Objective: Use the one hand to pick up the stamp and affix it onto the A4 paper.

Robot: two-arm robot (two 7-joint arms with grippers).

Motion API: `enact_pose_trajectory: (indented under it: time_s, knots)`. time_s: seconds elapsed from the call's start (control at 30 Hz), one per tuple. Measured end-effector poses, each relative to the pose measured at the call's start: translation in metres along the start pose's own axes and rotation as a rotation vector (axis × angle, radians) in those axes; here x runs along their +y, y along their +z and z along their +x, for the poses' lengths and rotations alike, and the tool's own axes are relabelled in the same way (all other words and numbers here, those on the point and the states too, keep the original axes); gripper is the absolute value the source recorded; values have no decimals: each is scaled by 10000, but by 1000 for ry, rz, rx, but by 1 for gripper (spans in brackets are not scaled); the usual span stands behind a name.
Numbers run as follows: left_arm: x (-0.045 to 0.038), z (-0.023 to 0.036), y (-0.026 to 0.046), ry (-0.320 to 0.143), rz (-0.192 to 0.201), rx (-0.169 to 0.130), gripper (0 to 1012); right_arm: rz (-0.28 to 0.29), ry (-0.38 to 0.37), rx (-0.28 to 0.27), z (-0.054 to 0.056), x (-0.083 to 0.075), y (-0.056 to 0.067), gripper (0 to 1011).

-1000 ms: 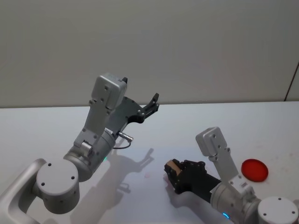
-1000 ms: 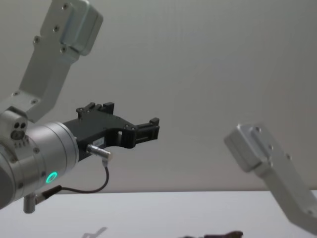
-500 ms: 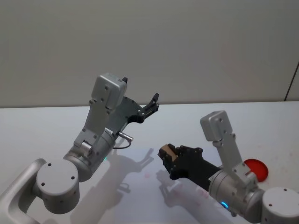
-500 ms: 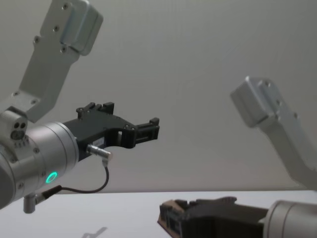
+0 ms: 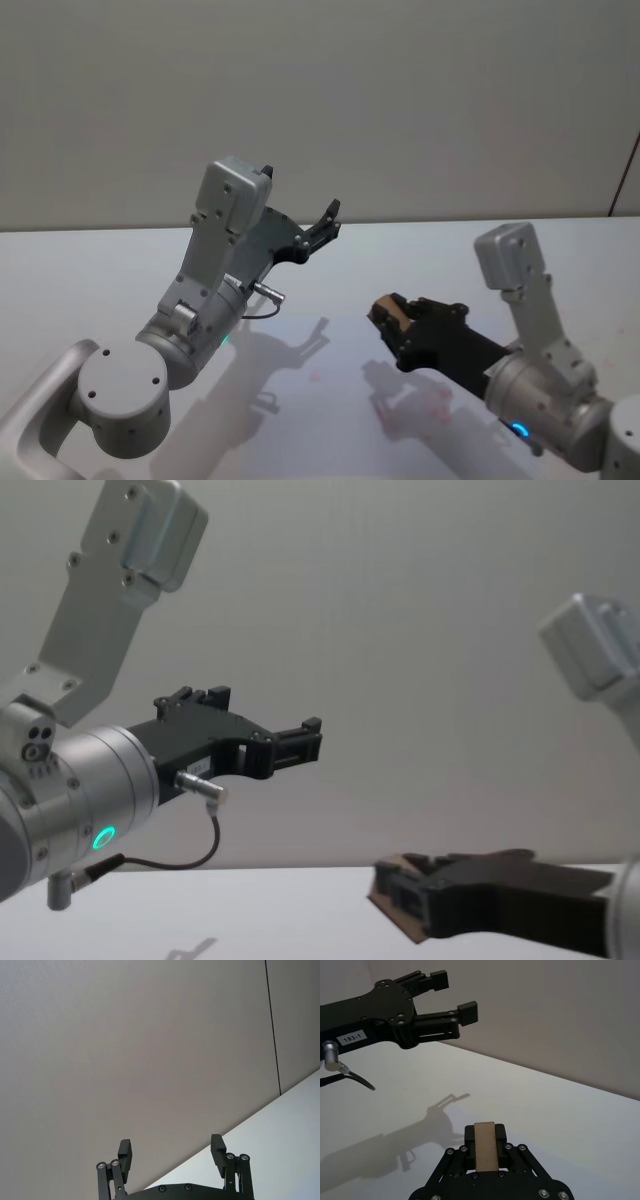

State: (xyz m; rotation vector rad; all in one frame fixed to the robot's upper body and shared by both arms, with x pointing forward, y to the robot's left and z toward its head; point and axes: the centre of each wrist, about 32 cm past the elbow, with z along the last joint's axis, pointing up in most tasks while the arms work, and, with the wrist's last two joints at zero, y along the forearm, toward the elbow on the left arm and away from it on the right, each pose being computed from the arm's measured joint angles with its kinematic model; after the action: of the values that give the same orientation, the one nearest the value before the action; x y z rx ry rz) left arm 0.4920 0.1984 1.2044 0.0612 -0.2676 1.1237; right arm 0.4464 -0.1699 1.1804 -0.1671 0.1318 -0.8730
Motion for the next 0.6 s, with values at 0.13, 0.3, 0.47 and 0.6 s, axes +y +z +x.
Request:
enact_pose_trajectory:
  time_s: [0.13,0.3,0.47,0.6]
  knots:
    - [0,0,0,0,0,0,1001,-7,-16,-4,86,-79,-19,216]
    - [0,0,0,0,0,0,1001,-20,-41,-10,214,-190,-52,216]
    - [0,0,0,0,0,0,1001,-34,-71,-19,332,-290,-85,216]
    - [0,0,0,0,0,0,1001,-43,-90,-25,397,-342,-109,216]
